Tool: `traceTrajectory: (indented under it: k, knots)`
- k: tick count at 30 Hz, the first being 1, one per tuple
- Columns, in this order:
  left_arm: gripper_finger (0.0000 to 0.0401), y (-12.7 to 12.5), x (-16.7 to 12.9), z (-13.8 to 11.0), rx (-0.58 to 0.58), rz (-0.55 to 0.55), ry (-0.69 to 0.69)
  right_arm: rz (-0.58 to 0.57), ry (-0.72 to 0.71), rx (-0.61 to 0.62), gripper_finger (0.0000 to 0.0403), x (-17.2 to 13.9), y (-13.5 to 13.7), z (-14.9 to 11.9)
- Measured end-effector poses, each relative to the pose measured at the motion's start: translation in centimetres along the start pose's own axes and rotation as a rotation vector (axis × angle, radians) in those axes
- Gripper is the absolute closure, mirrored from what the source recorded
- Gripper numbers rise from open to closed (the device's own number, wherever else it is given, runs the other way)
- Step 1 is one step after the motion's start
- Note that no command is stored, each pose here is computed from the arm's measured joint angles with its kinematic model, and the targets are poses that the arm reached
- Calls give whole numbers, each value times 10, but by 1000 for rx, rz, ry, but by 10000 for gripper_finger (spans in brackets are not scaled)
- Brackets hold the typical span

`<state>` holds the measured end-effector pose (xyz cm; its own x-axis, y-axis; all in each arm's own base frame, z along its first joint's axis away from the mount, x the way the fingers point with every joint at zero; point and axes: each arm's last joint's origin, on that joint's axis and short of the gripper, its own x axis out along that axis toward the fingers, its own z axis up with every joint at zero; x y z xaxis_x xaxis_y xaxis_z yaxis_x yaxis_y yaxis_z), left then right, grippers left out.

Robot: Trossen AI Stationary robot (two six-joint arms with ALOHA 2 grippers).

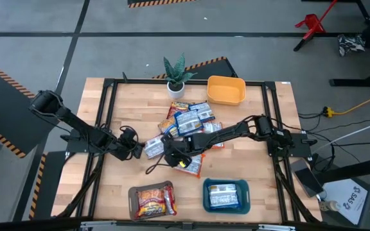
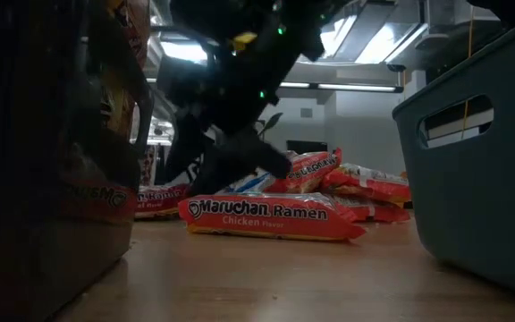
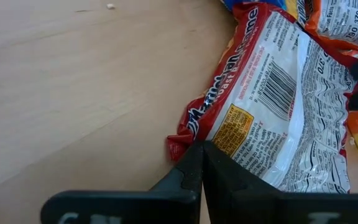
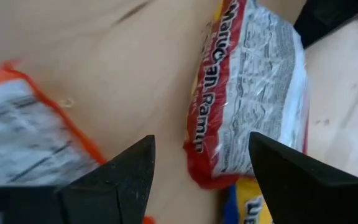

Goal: Sort Maruchan noodles
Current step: Put the red noodle pack into the black bin

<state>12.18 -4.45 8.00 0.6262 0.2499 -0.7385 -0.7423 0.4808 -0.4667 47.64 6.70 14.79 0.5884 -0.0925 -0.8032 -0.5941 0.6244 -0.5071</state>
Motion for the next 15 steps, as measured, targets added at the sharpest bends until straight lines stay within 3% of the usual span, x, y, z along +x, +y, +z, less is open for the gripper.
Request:
traceTrajectory:
  k: [8,15]
  knots:
    - [401,0,0,0,-2,-1,0,-104,-81,-111,159,11,-1,-1]
    - [401,-1,0,0,-2,-5,0,-79,-91,-158,159,29,3,-8]
